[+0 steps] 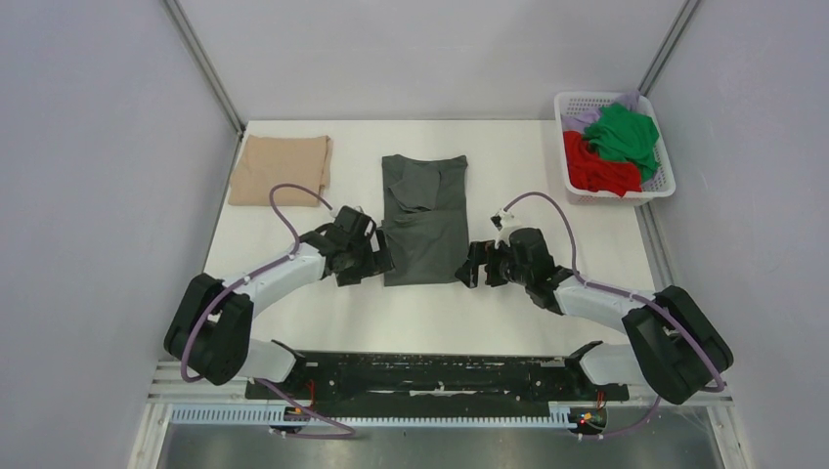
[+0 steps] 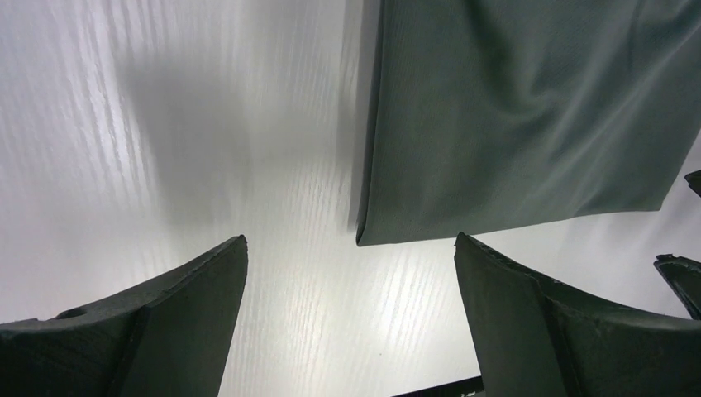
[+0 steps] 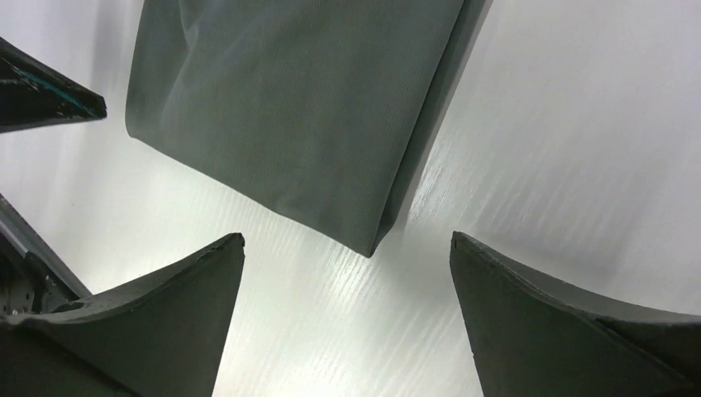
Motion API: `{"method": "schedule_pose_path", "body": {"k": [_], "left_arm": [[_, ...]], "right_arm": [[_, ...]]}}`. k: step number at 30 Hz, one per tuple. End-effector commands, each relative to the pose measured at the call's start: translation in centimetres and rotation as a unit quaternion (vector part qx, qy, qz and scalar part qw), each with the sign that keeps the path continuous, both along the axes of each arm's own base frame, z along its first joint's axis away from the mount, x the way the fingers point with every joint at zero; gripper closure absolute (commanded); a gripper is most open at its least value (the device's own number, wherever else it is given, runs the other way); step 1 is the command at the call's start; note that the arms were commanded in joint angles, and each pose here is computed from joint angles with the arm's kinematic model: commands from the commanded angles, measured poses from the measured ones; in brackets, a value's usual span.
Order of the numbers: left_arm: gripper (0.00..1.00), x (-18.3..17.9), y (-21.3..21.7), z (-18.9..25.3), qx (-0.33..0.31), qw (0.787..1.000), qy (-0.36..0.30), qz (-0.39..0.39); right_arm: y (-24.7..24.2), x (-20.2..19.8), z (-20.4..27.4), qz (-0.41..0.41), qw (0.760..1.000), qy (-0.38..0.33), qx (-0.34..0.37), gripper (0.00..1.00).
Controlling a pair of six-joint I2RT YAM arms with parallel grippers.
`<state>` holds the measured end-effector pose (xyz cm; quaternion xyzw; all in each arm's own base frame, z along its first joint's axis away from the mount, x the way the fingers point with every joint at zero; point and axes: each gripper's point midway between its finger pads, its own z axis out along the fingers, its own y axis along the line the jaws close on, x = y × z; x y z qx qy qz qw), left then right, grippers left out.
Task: Fold and stack the t-shirts
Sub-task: Grab one side of the 2/3 rectangular tshirt with both arms
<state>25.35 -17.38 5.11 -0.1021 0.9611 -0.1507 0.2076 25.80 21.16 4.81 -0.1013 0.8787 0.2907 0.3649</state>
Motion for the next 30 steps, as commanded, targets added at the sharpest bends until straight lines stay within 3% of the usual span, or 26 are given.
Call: {"method": "schedule_pose_path", "body": {"k": [1, 5, 15, 24, 30], "left_arm": [[0.0, -1.1, -1.9, 0.2, -0.049, 0.999, -0.002, 0.005], [0.02, -2.0, -2.0, -0.9, -0.047, 0.999, 0.013, 0.007], [0.27, -1.5, -2.6, -2.6, -0.049, 0.998, 0.021, 0.018], [0.49, -1.5, -3.1, -4.2, -0.044, 0.998, 0.047, 0.017], [0.51, -2.4, -2.8, -4.7, -0.042, 0.997, 0.06, 0.015]], "right_arm": [[1.2, -0.1, 0.7, -0.009, 0.998, 0.008, 0.056, 0.08], [0.4, 0.2, -0.3, -0.038, 0.998, 0.021, 0.041, 0.22], [1.1, 0.4, -1.9, -0.041, 0.999, 0.034, 0.005, 0.41], [0.8, 0.2, -2.6, -0.05, 0.998, 0.042, -0.005, 0.67], [0.9, 0.1, -3.0, -0.047, 0.998, 0.047, -0.008, 0.84]]}}
